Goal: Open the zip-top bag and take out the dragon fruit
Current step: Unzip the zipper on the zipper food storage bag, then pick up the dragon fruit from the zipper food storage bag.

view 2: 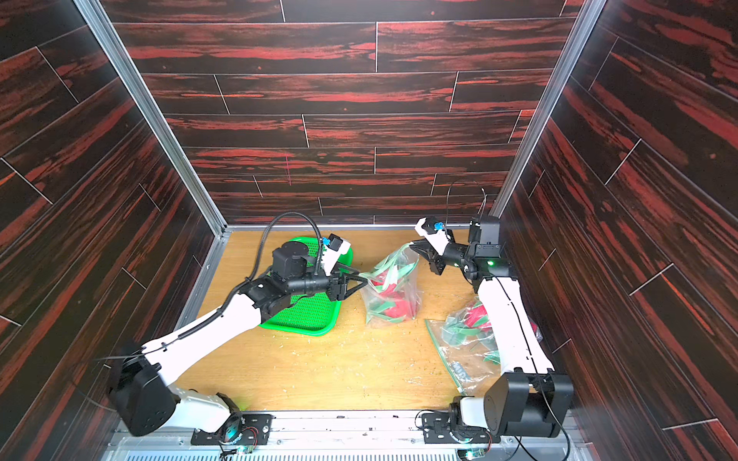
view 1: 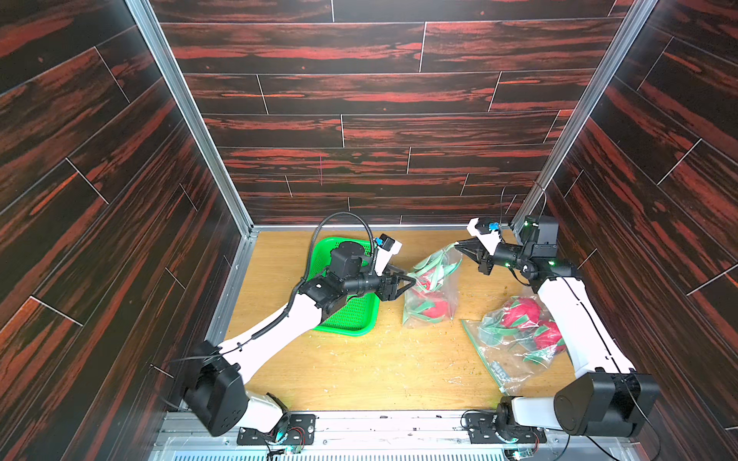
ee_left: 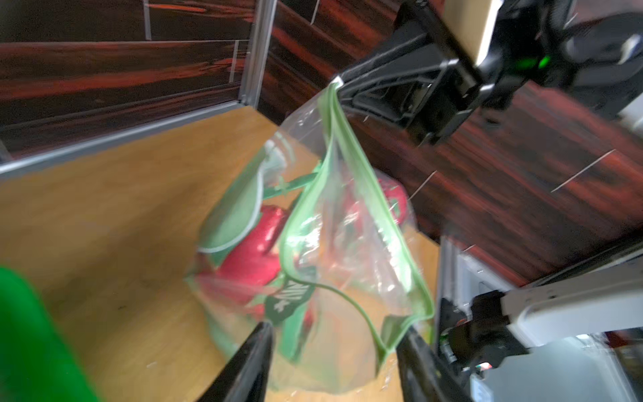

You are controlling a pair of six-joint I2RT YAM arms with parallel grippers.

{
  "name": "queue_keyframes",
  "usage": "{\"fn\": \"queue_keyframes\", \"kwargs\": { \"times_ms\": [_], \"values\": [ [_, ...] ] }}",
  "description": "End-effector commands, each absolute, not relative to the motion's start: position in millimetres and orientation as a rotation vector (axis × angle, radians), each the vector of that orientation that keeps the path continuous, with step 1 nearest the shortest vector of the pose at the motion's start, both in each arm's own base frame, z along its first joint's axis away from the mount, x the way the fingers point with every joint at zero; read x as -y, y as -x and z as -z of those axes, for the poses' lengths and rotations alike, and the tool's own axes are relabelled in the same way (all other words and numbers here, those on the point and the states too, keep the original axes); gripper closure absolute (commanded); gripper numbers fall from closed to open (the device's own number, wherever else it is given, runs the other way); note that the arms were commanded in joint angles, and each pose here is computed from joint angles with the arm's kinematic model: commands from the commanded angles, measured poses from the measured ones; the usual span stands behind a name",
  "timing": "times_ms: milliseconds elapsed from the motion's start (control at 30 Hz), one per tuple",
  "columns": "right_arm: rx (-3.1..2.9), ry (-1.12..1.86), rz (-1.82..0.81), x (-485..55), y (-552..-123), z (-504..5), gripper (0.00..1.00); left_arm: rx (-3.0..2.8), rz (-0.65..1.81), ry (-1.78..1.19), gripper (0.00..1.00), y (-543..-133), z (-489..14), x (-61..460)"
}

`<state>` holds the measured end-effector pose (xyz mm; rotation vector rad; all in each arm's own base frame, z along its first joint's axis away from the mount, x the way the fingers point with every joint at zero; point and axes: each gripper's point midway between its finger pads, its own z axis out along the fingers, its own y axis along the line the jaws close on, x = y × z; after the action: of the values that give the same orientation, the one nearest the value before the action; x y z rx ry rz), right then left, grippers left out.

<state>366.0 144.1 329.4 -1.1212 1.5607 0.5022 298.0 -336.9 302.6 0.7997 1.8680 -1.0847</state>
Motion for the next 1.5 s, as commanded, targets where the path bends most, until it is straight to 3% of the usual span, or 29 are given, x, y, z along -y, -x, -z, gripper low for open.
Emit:
{"fn": "queue_keyframes", "kwargs": {
  "times_ms": [0, 100, 267, 633, 867, 933, 1000, 1067, 1133, 1333, 1467],
  "values": [
    [-1.449, 1.174, -0.5, -154, -358, -347, 1.0, -1.854, 0.934, -0.761, 0.32, -290, -353, 308],
    [-1.431, 1.19, -0.504, -157, -356, -349, 1.0, -1.918, 0.825, -0.712, 0.3, -296, -366, 293],
    [-1.38, 1.224, -0.523, -165, -347, -357, 1.0, -1.953, 0.851, -0.702, 0.26, -297, -380, 301],
    [-1.286, 1.324, -0.574, -181, -323, -360, 1.0, -2.131, 0.661, -0.898, 0.25, -329, -327, 318],
    [-1.251, 1.341, -0.566, -182, -313, -362, 1.0, -2.178, 0.767, -0.967, 0.25, -331, -303, 339],
    [-1.257, 1.34, -0.566, -182, -313, -361, 1.0, -2.181, 0.817, -0.983, 0.32, -328, -300, 346],
    [-1.263, 1.339, -0.569, -182, -312, -360, 1.0, -2.182, 0.85, -0.978, 0.47, -328, -298, 351],
    [-1.272, 1.33, -0.571, -181, -313, -360, 1.0, -2.191, 0.892, -0.955, 0.8, -332, -296, 358],
    [-1.304, 1.3, -0.573, -180, -317, -361, 0.92, -2.184, 0.931, -0.926, 1.0, -333, -302, 362],
    [-1.5, 1.087, -0.604, -170, -333, -377, 0.71, -2.093, 0.995, -0.673, 1.0, -345, -349, 364],
    [-1.638, 0.892, -0.722, -166, -333, -401, 0.64, -2.062, 0.982, -0.488, 1.0, -353, -373, 357]
  ]
}}
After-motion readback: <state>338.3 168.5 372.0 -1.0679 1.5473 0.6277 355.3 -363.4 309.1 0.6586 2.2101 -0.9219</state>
